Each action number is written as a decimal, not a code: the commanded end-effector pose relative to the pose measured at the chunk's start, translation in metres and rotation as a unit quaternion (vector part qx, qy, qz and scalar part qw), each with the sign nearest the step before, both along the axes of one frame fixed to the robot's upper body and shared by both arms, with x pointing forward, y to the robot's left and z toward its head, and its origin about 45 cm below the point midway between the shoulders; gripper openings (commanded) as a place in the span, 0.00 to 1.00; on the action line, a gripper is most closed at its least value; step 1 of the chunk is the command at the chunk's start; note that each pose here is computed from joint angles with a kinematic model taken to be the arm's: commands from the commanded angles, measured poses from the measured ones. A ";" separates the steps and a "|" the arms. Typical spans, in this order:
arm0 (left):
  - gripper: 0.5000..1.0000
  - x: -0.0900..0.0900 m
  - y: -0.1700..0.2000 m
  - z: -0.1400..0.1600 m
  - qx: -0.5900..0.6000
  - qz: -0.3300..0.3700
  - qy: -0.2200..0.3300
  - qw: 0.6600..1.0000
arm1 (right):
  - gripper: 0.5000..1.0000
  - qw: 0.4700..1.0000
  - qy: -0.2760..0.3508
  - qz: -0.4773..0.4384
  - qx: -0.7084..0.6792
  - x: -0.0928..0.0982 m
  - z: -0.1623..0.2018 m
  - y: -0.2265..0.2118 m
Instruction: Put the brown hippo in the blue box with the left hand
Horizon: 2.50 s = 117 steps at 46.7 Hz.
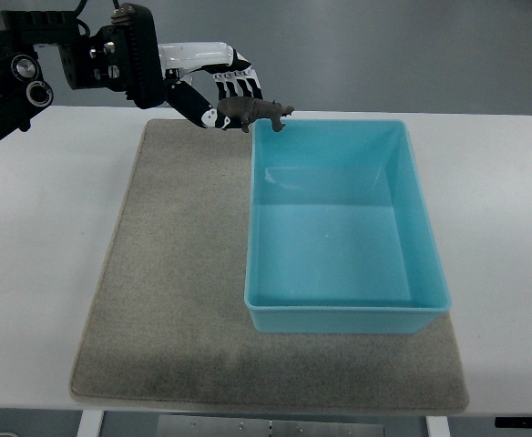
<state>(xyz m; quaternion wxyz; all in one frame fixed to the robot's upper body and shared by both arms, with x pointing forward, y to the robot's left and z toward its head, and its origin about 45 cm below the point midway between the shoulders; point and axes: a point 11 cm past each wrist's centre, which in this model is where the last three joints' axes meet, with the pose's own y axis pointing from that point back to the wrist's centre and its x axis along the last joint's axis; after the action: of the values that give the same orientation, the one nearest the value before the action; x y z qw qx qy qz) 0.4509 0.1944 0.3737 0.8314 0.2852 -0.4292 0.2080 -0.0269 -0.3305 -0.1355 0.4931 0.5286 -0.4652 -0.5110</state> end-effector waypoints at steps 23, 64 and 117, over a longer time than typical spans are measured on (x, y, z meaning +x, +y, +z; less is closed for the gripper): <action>0.00 -0.010 -0.097 -0.041 0.061 -0.075 -0.017 0.995 | 0.87 1.000 0.000 0.000 0.000 0.000 0.000 0.000; 0.99 -0.007 -0.106 -0.062 0.029 -0.057 -0.007 0.998 | 0.87 1.000 0.000 0.000 0.000 0.000 0.000 0.000; 1.00 0.047 0.108 -0.067 -0.546 0.241 0.332 0.730 | 0.87 1.000 0.000 0.000 0.000 0.000 0.000 0.000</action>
<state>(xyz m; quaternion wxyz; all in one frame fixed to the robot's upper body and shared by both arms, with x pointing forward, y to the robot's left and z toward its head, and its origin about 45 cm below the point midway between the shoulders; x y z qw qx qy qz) 0.4983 0.2950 0.3099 0.8632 -0.0475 0.1210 0.4878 -0.0267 -0.3305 -0.1355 0.4930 0.5287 -0.4654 -0.5108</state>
